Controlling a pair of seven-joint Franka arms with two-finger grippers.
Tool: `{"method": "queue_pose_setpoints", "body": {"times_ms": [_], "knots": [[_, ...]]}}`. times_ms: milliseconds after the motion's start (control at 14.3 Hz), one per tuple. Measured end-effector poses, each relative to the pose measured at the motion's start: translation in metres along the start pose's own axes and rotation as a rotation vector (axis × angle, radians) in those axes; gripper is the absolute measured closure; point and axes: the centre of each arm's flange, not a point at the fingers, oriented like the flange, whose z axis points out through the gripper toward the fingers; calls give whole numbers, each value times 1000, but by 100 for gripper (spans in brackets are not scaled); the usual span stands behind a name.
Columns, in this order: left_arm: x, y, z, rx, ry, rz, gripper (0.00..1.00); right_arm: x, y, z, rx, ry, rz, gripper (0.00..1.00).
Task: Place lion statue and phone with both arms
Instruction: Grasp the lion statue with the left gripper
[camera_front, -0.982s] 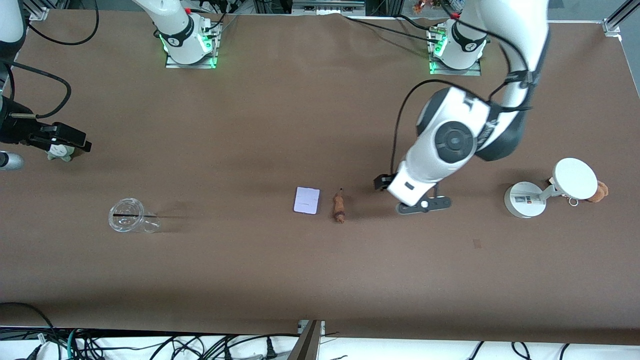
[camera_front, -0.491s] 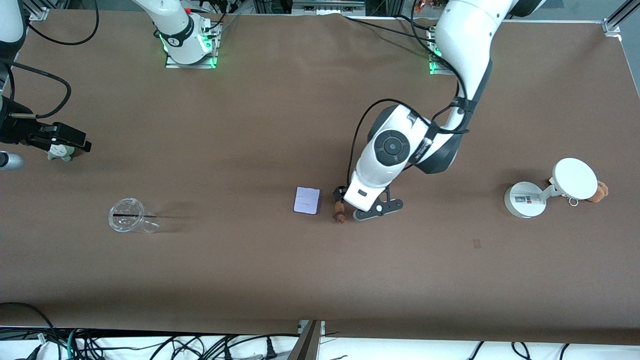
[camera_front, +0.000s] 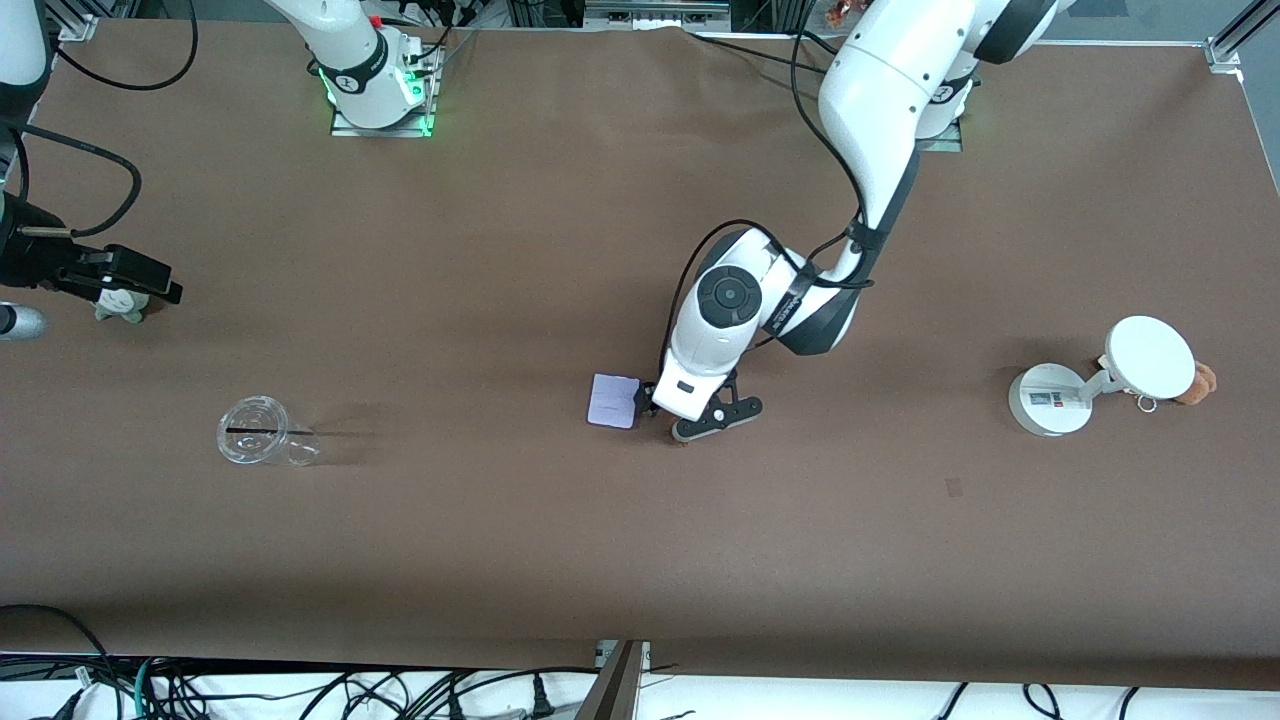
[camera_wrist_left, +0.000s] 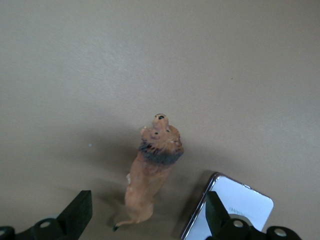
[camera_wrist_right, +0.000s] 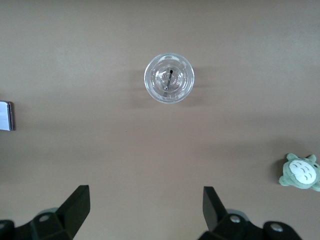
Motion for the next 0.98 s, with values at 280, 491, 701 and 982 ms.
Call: {"method": "queue_pose_setpoints", "body": {"times_ms": [280, 491, 701, 982], "knots": [[1, -2, 10, 18, 24, 30, 11, 5, -2, 11, -1, -20, -3, 0], [2, -3, 10, 42, 58, 86, 44, 13, -7, 32, -2, -52, -8, 0], [10, -4, 7, 42, 71, 117, 66, 17, -15, 41, -3, -66, -22, 0], [59, -28, -12, 34, 102, 149, 66, 23, -25, 60, -8, -98, -39, 0]]}}
